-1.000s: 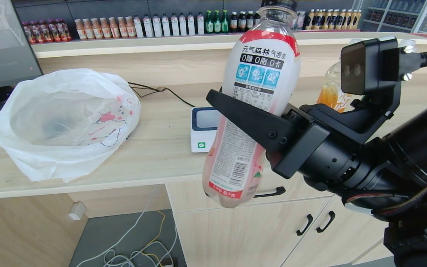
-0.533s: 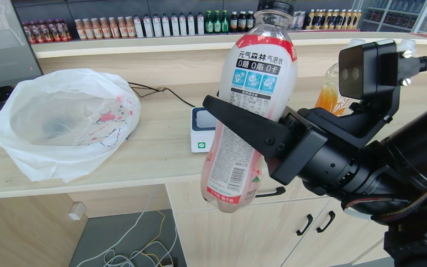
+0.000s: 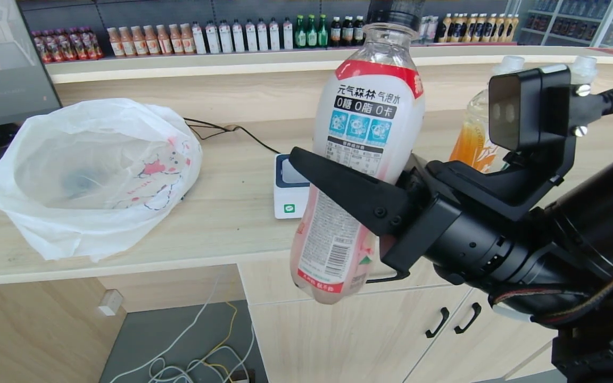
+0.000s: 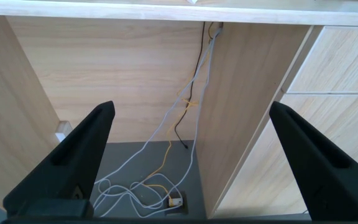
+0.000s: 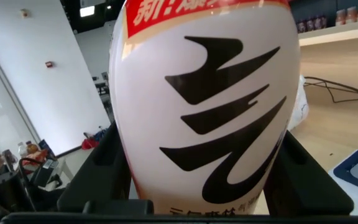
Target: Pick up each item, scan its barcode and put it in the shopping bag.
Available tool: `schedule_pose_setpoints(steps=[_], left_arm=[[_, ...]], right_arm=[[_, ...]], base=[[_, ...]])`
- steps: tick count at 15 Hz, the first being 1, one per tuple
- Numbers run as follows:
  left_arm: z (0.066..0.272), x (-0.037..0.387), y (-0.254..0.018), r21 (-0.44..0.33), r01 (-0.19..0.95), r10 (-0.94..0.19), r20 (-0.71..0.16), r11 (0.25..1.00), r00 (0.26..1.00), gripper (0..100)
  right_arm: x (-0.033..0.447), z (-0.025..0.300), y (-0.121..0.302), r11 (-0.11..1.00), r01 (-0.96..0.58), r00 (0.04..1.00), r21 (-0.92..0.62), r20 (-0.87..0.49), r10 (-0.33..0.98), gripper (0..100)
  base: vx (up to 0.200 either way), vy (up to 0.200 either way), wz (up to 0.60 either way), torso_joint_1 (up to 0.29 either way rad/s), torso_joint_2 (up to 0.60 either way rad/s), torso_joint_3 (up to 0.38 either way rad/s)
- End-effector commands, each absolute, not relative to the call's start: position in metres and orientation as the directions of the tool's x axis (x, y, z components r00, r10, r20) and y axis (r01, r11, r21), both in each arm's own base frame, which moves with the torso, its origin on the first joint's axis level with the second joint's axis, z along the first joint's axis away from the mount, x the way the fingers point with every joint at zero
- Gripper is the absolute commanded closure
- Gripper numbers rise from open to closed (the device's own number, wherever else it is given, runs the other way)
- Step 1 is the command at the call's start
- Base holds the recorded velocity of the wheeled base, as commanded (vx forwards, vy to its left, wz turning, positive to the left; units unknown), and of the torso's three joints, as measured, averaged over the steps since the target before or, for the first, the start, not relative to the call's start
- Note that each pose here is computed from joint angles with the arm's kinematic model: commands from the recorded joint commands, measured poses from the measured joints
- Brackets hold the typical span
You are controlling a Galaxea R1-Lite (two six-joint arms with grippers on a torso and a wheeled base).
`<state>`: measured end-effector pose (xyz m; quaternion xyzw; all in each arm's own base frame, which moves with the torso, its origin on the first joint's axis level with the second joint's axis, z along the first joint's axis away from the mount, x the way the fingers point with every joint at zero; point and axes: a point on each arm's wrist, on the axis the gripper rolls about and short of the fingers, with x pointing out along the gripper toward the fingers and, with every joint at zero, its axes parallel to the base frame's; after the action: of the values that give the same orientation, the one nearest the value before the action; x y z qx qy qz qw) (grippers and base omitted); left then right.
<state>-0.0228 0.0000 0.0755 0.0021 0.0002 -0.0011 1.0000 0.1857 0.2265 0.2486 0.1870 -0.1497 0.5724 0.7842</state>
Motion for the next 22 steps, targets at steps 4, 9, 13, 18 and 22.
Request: schedule_pose_setpoints(steps=[4, 9, 13, 18, 22], left_arm=[[0.075, -0.023, 0.0, 0.005, 0.003, -0.003, 0.0, 1.0, 1.0, 0], [0.075, -0.023, 0.0, 0.005, 0.003, -0.003, 0.0, 1.0, 1.0, 0], [0.075, -0.023, 0.0, 0.005, 0.003, -0.003, 0.0, 1.0, 1.0, 0], [0.075, -0.023, 0.0, 0.005, 0.003, -0.003, 0.0, 1.0, 1.0, 0], [0.075, -0.023, 0.0, 0.005, 0.003, -0.003, 0.0, 1.0, 1.0, 0]], right_arm=[[0.177, 0.246, 0.216, 0.332, -0.939, 0.336, 0.086, 0.415, 0.845, 100], [0.178, 0.243, 0.195, 0.668, -0.744, 0.638, 0.035, 0.337, 0.693, 100], [0.197, 0.244, 0.17, 0.798, -0.591, 0.708, -0.115, 0.4, 0.582, 100], [0.217, 0.247, 0.132, 0.913, -0.389, 0.799, -0.124, 0.448, 0.402, 100], [0.216, 0.25, 0.128, 0.942, -0.332, 0.824, -0.052, 0.471, 0.316, 100]], base=[[0.0, 0.0, 0.0, 0.0, 0.0, 0.0], [0.0, 0.0, 0.0, 0.0, 0.0, 0.0], [0.0, 0.0, 0.0, 0.0, 0.0, 0.0], [0.0, 0.0, 0.0, 0.0, 0.0, 0.0], [0.0, 0.0, 0.0, 0.0, 0.0, 0.0]])
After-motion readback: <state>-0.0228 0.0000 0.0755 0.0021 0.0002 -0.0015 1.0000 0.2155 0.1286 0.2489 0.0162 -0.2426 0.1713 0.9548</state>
